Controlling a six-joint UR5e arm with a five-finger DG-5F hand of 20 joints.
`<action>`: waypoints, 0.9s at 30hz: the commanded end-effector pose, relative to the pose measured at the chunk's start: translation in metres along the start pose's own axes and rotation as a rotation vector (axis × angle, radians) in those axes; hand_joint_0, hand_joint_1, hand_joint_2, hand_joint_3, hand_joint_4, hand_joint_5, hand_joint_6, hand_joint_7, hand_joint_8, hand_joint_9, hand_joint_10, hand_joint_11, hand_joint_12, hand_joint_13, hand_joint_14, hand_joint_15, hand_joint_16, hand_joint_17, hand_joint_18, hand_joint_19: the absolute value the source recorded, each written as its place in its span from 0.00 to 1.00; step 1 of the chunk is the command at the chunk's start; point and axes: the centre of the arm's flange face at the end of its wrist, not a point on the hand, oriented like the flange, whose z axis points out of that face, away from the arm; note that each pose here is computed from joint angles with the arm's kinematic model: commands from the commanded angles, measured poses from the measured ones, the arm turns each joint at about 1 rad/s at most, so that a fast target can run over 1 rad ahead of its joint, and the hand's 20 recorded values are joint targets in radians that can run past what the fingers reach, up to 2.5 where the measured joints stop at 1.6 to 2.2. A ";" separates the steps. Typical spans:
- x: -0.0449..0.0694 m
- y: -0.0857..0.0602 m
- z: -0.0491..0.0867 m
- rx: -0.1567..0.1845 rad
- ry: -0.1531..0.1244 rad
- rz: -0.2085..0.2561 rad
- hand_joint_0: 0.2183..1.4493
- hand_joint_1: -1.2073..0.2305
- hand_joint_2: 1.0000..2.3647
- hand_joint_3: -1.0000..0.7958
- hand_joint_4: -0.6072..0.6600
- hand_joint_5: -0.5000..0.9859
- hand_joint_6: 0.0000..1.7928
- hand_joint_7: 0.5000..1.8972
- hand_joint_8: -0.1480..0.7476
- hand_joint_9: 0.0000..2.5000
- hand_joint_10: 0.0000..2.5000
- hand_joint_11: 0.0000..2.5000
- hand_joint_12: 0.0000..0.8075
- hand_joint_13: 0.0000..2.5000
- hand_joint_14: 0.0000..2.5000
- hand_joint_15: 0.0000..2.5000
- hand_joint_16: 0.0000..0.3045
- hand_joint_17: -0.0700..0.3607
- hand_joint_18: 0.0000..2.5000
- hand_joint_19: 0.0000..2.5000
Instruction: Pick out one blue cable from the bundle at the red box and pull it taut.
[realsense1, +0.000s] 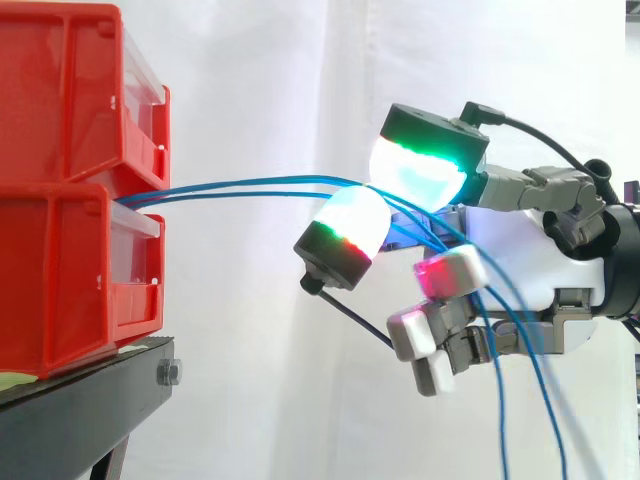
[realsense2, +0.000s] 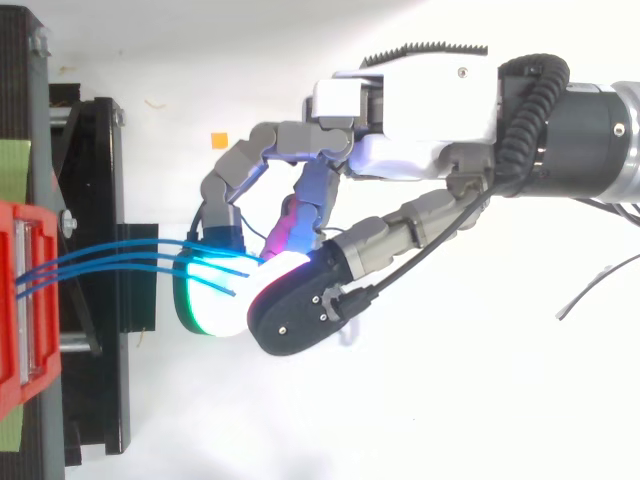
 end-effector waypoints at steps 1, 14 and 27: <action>0.000 0.001 0.000 -0.001 -0.002 0.011 0.35 0.35 0.01 0.42 0.53 0.20 0.51 0.24 0.70 0.60 0.01 0.27 0.50 0.41 0.01 0.17 0.18 0.45 0.35 0.24; -0.002 0.001 0.000 -0.003 -0.008 0.019 0.36 0.35 0.01 0.41 0.50 0.19 0.52 0.22 0.63 0.59 0.01 0.35 0.51 0.41 0.01 0.19 0.18 0.45 0.35 0.25; -0.005 0.000 -0.001 0.000 -0.014 0.003 0.38 0.32 0.01 0.38 0.53 0.19 0.52 0.20 0.59 0.54 0.01 0.38 0.51 0.41 0.01 0.20 0.18 0.45 0.36 0.25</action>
